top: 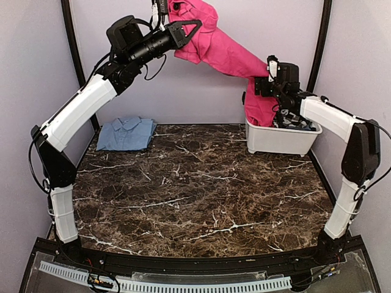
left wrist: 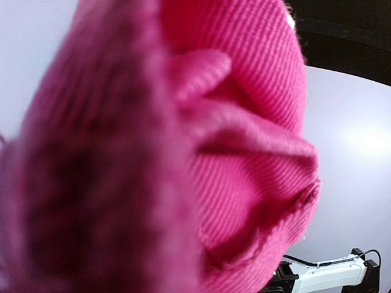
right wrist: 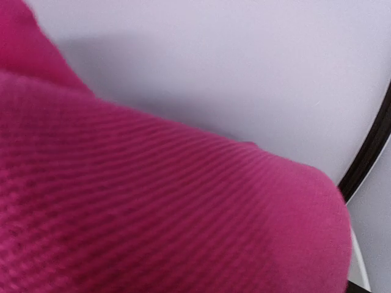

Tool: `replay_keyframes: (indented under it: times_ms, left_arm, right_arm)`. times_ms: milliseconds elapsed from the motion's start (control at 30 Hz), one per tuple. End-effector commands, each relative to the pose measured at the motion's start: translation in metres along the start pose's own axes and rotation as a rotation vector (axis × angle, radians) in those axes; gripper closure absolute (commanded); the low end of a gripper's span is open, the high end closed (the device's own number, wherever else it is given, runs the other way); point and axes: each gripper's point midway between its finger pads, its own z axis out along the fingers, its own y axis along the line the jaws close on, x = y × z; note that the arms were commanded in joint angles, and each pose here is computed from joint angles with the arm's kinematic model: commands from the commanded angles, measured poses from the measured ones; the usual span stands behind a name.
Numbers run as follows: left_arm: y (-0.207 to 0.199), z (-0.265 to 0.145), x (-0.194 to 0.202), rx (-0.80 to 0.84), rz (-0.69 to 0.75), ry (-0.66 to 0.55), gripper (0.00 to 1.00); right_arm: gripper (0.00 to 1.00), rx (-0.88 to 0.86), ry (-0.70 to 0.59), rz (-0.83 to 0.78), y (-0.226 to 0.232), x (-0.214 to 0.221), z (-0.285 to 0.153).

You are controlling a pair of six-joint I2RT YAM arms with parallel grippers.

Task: Fold and stack the mixed laundry pile
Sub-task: Place the crumpled trousers at the center of the board.

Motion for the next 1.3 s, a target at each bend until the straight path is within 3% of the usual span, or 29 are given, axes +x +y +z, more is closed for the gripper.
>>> replay_keyframes:
  times_ms: [0,167,267,367,433,600,767,1000,1133,1267]
  left_arm:
    - [-0.062,-0.049,-0.110,0.097,0.117,-0.222,1.00]
    - [-0.067,-0.064,-0.111,0.090,0.134,-0.231,1.00]
    - [-0.075,-0.079,-0.119,0.095,0.144,-0.251,1.00]
    - [-0.080,-0.091,-0.121,0.100,0.150,-0.259,1.00]
    - [-0.084,-0.098,-0.123,0.106,0.154,-0.264,1.00]
    - [-0.084,-0.114,-0.130,0.078,0.161,-0.293,1.00]
    - [-0.071,-0.133,-0.131,-0.011,0.166,-0.315,1.00]
    - [-0.026,-0.136,-0.089,-0.174,0.139,-0.223,1.00]
    - [0.026,-0.150,-0.082,-0.447,0.098,-0.202,1.00]
    - [0.058,-0.164,-0.069,-0.598,0.079,-0.165,1.00]
  right_arm:
    - [0.06,0.199,-0.156,0.013,-0.045,-0.060,0.001]
    - [0.09,0.233,-0.240,0.076,-0.077,-0.102,0.003]
    - [0.19,0.215,-0.294,0.131,-0.091,-0.129,0.001]
    - [0.30,0.153,-0.369,0.162,-0.087,-0.163,-0.006]
    - [0.30,0.066,-0.405,0.151,-0.074,-0.177,-0.009]
    - [1.00,-0.163,-0.461,0.166,-0.037,-0.201,-0.023]
    - [1.00,-0.295,-0.609,0.222,-0.024,-0.254,-0.080]
    - [1.00,-0.477,-0.814,0.266,-0.018,-0.328,-0.177]
    - [1.00,-0.561,-0.885,0.256,-0.012,-0.347,-0.224]
    - [1.00,-0.698,-0.972,0.219,0.005,-0.360,-0.277]
